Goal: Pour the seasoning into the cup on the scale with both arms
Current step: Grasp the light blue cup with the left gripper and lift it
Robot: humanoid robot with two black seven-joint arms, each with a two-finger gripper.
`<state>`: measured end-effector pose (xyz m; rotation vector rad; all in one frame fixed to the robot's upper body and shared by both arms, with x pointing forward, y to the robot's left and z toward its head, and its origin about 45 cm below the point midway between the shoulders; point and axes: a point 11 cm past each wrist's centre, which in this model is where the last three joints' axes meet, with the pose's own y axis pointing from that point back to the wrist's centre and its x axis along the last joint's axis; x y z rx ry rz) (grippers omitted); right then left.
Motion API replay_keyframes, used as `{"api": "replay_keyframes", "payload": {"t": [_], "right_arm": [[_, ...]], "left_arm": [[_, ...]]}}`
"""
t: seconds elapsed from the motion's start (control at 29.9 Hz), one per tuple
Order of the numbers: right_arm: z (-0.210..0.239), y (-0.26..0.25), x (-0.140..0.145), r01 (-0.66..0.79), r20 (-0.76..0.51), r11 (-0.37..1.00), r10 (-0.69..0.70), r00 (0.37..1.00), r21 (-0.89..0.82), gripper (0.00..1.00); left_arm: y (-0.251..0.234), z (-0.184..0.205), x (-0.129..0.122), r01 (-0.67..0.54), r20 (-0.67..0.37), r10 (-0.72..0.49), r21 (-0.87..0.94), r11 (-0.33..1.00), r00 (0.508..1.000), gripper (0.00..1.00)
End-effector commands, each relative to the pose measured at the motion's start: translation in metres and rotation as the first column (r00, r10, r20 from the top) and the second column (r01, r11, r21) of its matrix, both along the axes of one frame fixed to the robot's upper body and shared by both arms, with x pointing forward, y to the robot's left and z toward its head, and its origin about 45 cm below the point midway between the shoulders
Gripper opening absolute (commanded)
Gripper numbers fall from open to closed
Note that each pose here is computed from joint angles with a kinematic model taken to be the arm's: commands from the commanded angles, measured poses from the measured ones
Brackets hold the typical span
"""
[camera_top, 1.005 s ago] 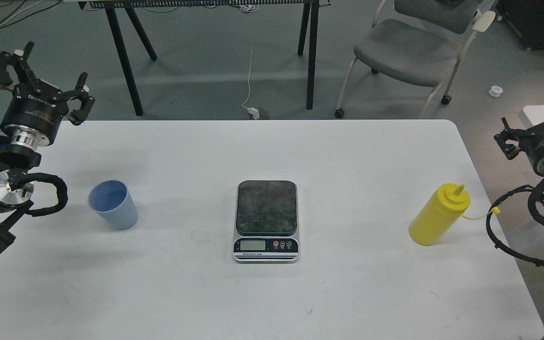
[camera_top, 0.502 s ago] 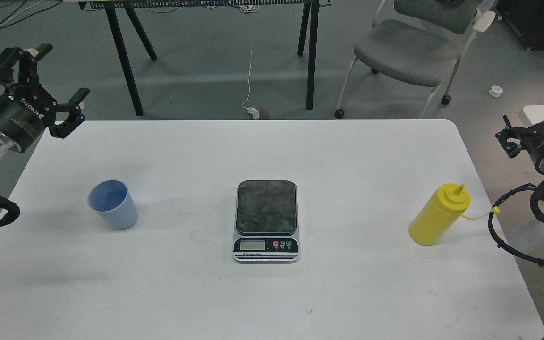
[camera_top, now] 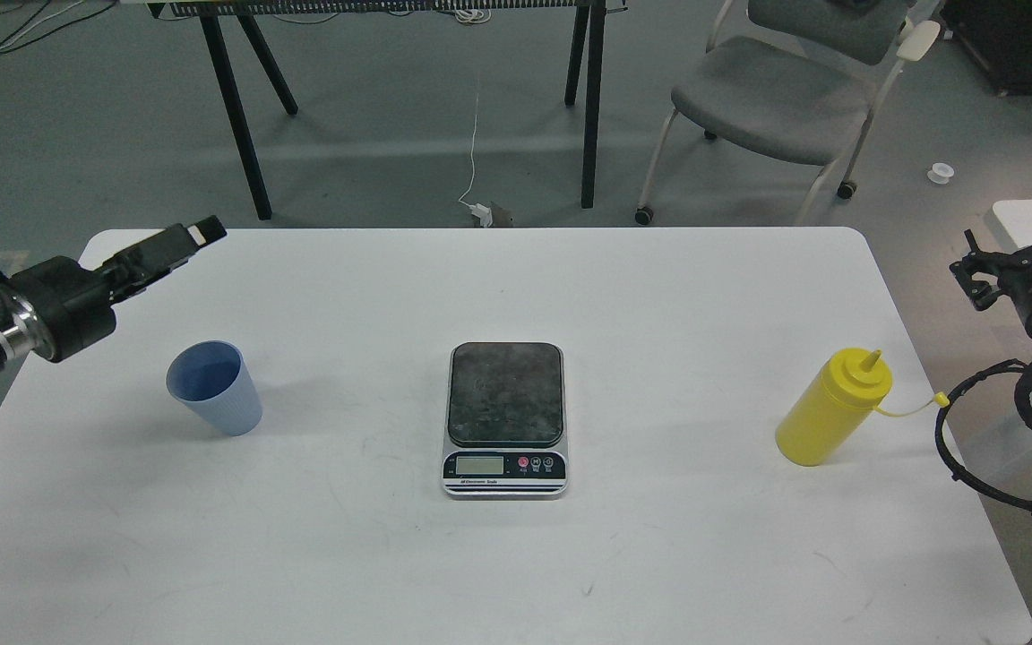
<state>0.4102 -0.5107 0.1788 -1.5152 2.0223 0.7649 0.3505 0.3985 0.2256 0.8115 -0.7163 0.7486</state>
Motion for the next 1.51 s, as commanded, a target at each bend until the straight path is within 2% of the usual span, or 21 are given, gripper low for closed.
{"api": "replay_keyframes", "payload": {"t": [0.0,0.2,0.54,0.6,0.7,0.94,1.11,1.21,1.37,1.47], "right_arm": [[0.002,-0.009,-0.005,0.015,-0.002,1.0,-0.015,1.0,-0.008,1.0],[0.004,-0.013,-0.006,0.021,-0.001,1.0,-0.021,1.0,-0.014,1.0],[0.004,-0.014,-0.007,0.024,0.0,1.0,-0.024,1.0,-0.015,1.0],[0.004,-0.014,-0.007,0.025,-0.001,1.0,-0.026,1.0,-0.015,1.0],[0.004,-0.014,-0.007,0.025,-0.001,1.0,-0.026,1.0,-0.015,1.0],[0.003,-0.015,-0.007,0.026,-0.002,1.0,-0.026,1.0,-0.015,1.0],[0.001,-0.016,-0.01,0.03,-0.009,0.999,-0.03,0.999,-0.018,1.0],[0.0,-0.018,-0.011,0.034,-0.012,0.999,-0.034,0.999,-0.02,1.0],[0.006,-0.032,-0.018,0.053,-0.013,0.998,-0.053,0.998,-0.04,1.0],[0.008,-0.04,-0.022,0.064,-0.015,0.997,-0.065,0.998,-0.052,1.0]], "left_arm": [[0.011,-0.021,-0.008,0.067,0.04,-0.079,0.244,0.967,0.996,0.93],[0.056,-0.059,-0.025,0.086,-0.009,-0.093,0.48,0.873,0.996,0.88],[0.045,-0.088,-0.027,0.119,-0.037,-0.115,0.487,0.865,0.993,0.69],[0.047,-0.092,-0.026,0.109,-0.04,-0.102,0.489,0.865,0.994,0.58],[0.049,-0.096,-0.026,0.111,-0.047,-0.101,0.491,0.864,0.994,0.34],[0.047,-0.096,-0.025,0.13,-0.057,-0.117,0.481,0.867,0.991,0.09],[0.046,-0.09,-0.02,0.121,-0.04,-0.116,0.475,0.872,0.992,0.05],[0.032,-0.075,-0.006,0.146,-0.006,-0.161,0.456,0.878,0.987,0.05],[-0.021,-0.019,0.035,0.24,0.024,-0.274,0.409,0.88,0.962,0.05],[-0.068,0.014,0.048,0.343,0.018,-0.378,0.38,0.859,0.926,0.05]]}}
